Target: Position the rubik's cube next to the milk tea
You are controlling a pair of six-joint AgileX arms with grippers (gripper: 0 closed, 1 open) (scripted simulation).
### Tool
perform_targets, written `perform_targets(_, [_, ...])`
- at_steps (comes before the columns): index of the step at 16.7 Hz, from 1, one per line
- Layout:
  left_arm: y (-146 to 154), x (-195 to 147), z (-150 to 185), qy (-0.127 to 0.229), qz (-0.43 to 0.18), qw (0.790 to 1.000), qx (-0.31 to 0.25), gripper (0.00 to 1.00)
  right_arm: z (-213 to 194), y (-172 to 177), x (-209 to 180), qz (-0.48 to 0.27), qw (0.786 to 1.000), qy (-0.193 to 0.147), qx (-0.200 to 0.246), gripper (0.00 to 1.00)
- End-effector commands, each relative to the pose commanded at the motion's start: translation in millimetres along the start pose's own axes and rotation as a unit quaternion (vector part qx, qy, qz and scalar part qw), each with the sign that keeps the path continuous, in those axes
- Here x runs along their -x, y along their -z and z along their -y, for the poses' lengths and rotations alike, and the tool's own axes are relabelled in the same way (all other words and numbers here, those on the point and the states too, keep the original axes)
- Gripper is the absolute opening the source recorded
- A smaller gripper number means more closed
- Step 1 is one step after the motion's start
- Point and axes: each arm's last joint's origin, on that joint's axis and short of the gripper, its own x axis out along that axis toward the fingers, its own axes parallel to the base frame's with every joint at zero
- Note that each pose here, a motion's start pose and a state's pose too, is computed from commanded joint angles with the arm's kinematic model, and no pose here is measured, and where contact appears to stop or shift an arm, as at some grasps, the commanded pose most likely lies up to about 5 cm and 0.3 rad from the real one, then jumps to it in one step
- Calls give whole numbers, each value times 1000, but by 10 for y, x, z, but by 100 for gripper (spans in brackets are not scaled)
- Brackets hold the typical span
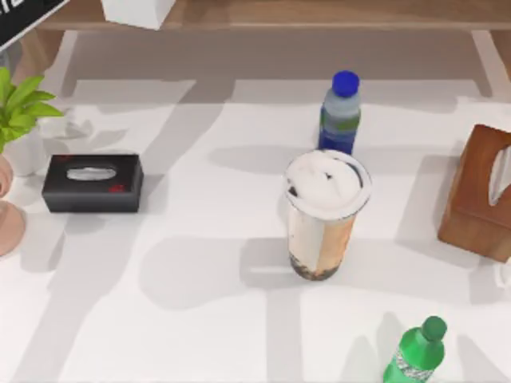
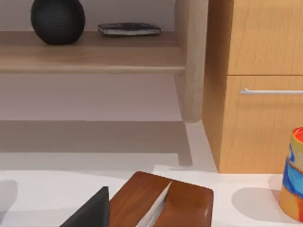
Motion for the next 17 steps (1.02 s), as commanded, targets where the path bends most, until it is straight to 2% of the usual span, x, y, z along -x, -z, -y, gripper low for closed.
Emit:
perform_targets(14, [-120,27,20,3,1,1000,-1,0,0,0,0,0,1000,0,0,100])
perform_targets(17, [-380,204,-9,24,8,1000,-8,0,0,0,0,0,1000,0,0,100])
